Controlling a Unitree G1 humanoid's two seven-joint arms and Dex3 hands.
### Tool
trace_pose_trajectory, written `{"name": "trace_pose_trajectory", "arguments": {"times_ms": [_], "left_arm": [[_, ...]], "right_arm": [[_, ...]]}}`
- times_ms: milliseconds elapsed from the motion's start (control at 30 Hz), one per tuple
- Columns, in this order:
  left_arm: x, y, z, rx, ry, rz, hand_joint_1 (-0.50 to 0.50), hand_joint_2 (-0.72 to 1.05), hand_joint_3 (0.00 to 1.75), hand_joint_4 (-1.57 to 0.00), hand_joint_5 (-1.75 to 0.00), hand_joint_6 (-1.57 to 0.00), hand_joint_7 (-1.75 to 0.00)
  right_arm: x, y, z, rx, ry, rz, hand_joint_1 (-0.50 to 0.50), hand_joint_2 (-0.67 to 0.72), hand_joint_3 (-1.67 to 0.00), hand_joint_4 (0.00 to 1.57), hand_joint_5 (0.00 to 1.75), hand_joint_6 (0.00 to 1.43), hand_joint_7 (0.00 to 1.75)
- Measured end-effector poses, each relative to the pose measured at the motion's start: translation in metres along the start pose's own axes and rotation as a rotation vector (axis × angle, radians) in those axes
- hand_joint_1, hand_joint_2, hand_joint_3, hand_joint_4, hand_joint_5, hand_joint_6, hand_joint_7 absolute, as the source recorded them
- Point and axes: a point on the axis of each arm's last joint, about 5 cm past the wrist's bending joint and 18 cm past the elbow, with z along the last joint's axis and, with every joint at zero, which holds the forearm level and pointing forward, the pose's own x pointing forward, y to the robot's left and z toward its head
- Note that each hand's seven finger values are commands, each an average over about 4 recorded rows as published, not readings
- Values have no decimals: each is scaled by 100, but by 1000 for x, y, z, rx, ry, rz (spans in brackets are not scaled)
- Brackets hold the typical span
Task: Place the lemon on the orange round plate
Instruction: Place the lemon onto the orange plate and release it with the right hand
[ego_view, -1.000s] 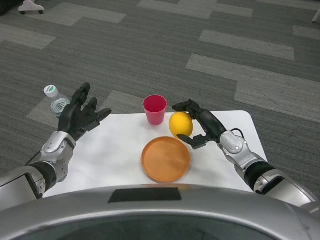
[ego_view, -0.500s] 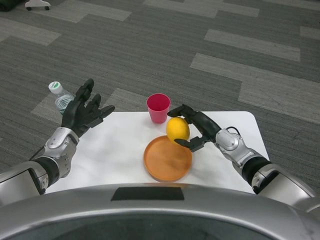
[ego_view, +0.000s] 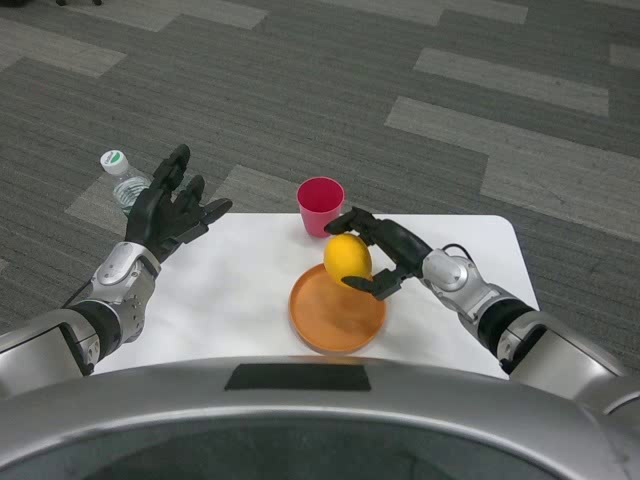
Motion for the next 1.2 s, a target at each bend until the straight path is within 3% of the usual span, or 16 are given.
{"name": "trace_pose_trajectory", "arguments": {"times_ms": [233, 567, 867, 1067, 1200], "left_arm": [[0, 0, 0, -1, -3, -2, 50, 60, 9, 0, 0, 0, 0], [1, -1, 1, -3, -9, -6, 50, 60, 9, 0, 0, 0, 0], [1, 0, 2, -2, -13, -7, 50, 60, 9, 0, 0, 0, 0], [1, 0, 2, -3, -14, -6, 50, 60, 9, 0, 0, 0, 0], [1, 0, 2, -4, -16, -4, 50, 60, 9, 0, 0, 0, 0]], "right_arm": [[0, 5, -5, -17, 49, 39, -29, -60, -127, 9, 155, 23, 91], [8, 8, -2, -78, 75, 107, -29, -60, -127, 9, 162, 23, 98], [9, 14, -3, -100, 100, 142, -29, -60, -109, 3, 153, 16, 96], [9, 15, -4, -105, 109, 151, -16, -51, -61, 0, 126, 5, 75], [8, 15, -6, -105, 120, 149, -4, -22, -32, 0, 102, 3, 63]]}}
